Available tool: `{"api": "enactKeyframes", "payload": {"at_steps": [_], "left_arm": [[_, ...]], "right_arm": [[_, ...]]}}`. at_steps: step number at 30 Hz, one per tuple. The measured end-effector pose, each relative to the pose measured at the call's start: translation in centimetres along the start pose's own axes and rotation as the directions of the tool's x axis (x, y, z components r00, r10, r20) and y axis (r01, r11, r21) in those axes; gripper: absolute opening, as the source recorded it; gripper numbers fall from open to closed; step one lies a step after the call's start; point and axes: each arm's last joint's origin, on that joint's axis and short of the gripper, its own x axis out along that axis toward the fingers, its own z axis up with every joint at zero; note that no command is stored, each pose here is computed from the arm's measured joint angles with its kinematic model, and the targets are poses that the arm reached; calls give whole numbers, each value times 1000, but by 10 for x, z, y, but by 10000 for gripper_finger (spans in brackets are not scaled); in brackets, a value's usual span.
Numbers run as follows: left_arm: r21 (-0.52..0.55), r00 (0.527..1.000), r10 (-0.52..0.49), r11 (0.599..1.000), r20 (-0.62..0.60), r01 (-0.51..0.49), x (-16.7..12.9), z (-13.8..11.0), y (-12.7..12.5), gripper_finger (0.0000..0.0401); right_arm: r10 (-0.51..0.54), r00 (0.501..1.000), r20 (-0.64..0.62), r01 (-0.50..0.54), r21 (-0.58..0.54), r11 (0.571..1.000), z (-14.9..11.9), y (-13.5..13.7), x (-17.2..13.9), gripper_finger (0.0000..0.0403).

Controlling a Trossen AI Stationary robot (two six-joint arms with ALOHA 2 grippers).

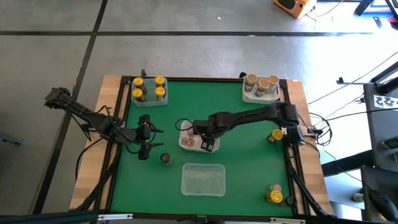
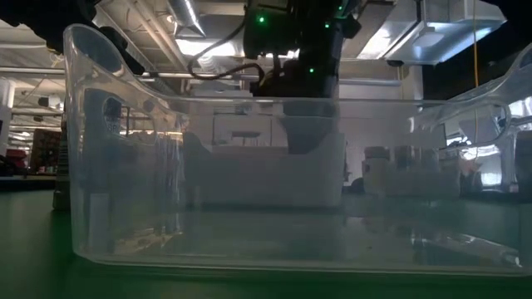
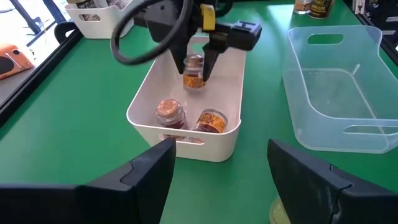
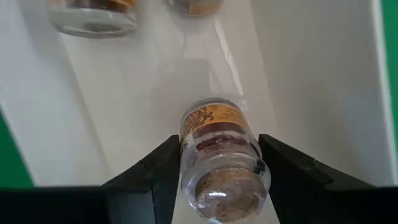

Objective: Sort spices by type
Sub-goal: Put the top brown seasoning bottle into the bottom white bin, then put the left black seasoning bottle into the bottom transparent bin

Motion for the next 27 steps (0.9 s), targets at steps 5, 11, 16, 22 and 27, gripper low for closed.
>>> {"api": "enactKeyframes", "payload": {"at_steps": [5,11,16,22,27], "left_arm": [[0,1000,0,1000,0,0,0,0,0,251],[0,1000,0,1000,0,0,0,0,0,251],[-5,1000,0,1000,0,0,0,0,0,251],[-12,1000,-1,1000,0,1,0,0,0,251],[-11,1000,0,1000,-1,0,0,0,0,251]], "right_arm": [[-3,1000,-10,3,-2,1000,0,1,5,199],[-25,1000,2,25,-2,1000,0,0,5,218],[-27,1000,4,27,-1,1000,0,0,5,241],[-24,1000,7,24,11,1000,5,1,-6,291],[26,994,104,-25,-6,1000,24,12,-38,332]]}}
